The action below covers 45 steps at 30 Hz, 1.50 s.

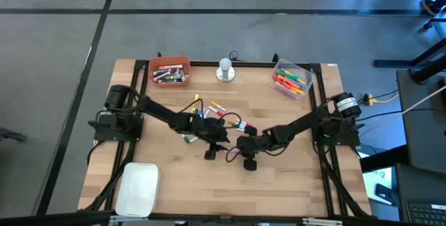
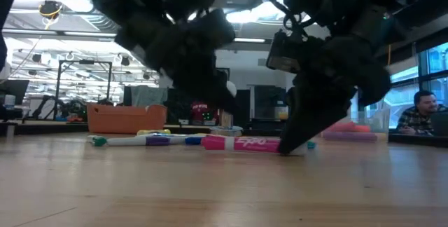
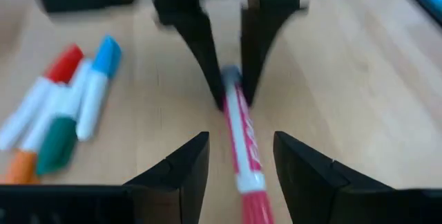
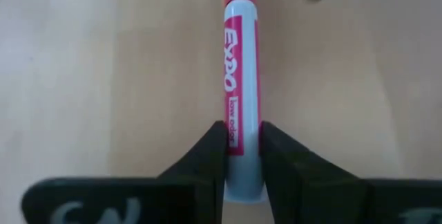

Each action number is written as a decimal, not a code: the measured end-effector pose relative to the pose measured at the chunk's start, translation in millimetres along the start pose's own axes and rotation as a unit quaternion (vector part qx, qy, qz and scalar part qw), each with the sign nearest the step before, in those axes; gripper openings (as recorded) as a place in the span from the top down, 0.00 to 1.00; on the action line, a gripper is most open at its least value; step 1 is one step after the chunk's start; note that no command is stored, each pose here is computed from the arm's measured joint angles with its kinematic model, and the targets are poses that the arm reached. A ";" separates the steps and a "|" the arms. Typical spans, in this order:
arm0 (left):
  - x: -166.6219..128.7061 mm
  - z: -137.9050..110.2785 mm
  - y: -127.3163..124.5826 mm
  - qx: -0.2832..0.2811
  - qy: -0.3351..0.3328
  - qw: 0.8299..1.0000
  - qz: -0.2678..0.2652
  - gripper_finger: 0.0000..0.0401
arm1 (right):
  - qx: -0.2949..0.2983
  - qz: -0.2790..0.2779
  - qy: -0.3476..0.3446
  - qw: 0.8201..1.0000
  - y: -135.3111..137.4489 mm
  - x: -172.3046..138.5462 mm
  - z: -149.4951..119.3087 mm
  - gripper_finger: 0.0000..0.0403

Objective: Pick & Place Markers
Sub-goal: Put the pink marker pen into the orange bin

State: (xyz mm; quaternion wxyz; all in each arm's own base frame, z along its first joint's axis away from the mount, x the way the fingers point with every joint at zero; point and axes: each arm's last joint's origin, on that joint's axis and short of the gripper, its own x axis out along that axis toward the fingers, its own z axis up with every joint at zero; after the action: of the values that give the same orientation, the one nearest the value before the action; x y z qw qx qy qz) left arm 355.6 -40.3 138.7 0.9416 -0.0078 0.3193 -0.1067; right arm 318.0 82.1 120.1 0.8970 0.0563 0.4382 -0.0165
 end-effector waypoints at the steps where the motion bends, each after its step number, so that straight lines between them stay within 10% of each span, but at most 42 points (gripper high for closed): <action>1: 2.5 -3.5 1.5 0.002 0.008 1.000 -0.006 0.61 | -0.001 -0.008 -0.003 1.000 -1.5 0.1 1.9 0.82; 10: 23.3 -29.2 8.3 0.003 0.058 0.998 0.033 0.63 | -0.006 -0.029 -0.016 0.999 -9.3 0.8 15.4 0.82; 18: 22.1 -30.9 14.9 -0.003 0.071 0.996 0.054 0.85 | 0.006 -0.038 -0.011 0.999 -10.0 0.8 14.3 0.73; 27: -33.4 -5.1 35.0 0.011 0.100 0.987 0.129 0.85 | -0.004 -0.113 -0.049 0.992 -14.6 -19.5 24.2 0.52; 39: -184.3 -1.5 108.5 -0.026 0.215 0.886 0.410 0.85 | 0.003 -0.163 -0.066 0.984 -18.6 -63.3 31.7 0.46; 45: -229.2 -31.0 161.5 -0.104 0.250 0.854 0.443 0.85 | 0.022 -0.174 -0.062 0.983 -17.1 -61.0 28.3 0.46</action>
State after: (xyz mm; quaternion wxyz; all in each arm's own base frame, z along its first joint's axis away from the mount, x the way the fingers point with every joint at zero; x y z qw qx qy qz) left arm 191.3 166.4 238.1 0.7712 0.0635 0.5227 0.3577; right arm 301.3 60.6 183.9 0.9044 -0.0021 0.3844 -0.1849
